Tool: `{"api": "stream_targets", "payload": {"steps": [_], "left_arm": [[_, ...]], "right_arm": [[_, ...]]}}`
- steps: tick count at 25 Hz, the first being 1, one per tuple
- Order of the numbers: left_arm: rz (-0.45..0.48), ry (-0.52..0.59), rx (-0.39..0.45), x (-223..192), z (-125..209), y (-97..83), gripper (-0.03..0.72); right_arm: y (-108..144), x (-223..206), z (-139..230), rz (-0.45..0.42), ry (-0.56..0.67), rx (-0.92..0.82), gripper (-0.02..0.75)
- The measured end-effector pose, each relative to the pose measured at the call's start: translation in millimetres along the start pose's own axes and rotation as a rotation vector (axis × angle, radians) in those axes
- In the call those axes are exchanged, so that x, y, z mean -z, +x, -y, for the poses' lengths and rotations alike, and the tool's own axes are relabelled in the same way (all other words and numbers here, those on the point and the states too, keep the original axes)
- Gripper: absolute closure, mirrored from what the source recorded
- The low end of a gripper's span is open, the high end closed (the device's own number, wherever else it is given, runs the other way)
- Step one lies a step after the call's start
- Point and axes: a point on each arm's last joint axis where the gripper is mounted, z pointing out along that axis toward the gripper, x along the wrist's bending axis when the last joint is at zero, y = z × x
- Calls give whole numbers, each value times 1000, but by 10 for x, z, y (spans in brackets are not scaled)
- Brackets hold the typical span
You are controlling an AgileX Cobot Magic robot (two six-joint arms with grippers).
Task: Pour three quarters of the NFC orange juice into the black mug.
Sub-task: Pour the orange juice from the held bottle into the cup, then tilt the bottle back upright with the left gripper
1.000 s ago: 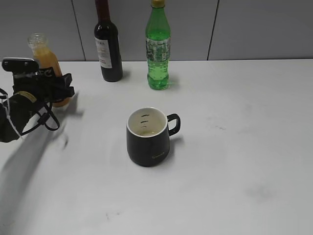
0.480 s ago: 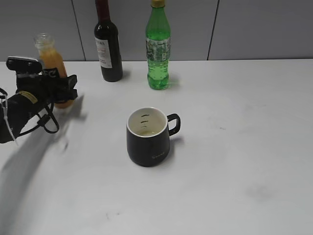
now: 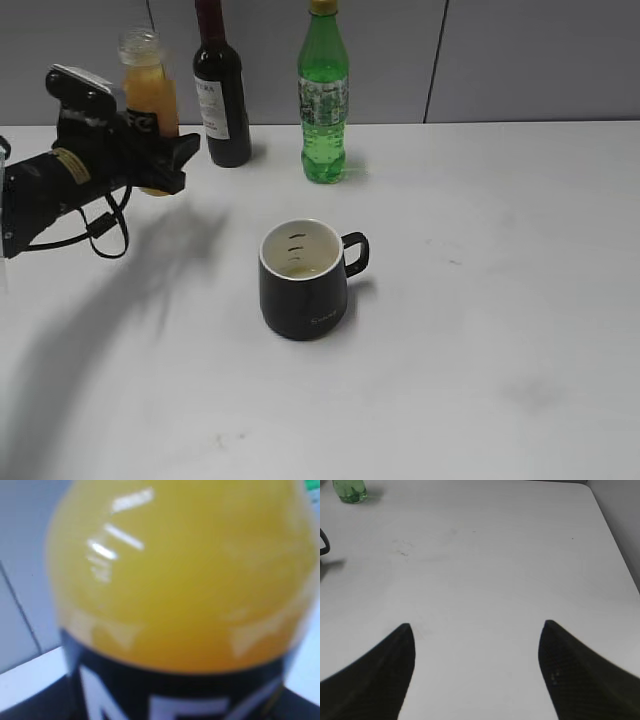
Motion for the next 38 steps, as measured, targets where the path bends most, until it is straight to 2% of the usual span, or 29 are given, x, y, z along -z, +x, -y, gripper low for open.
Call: {"api": "stream_targets", "payload": {"steps": [8, 13, 18, 25, 31, 38], "left_arm": [[152, -18, -55, -73, -176, -501, 223], [246, -20, -114, -40, -187, -666, 223], [276, 2, -170, 19, -114, -693, 223], [284, -2, -321, 36, -92, -705, 223], [288, -20, -492, 36, -88, -712, 223], [288, -35, -589, 36, -88, -712, 223]], "right_arm": [[0, 0, 0, 0, 0, 0, 153], [0, 0, 0, 0, 0, 0, 153], [0, 0, 0, 0, 0, 0, 153], [1, 0, 0, -1, 0, 0, 153], [1, 0, 0, -1, 0, 0, 153], [1, 0, 0, -1, 0, 0, 153]]}}
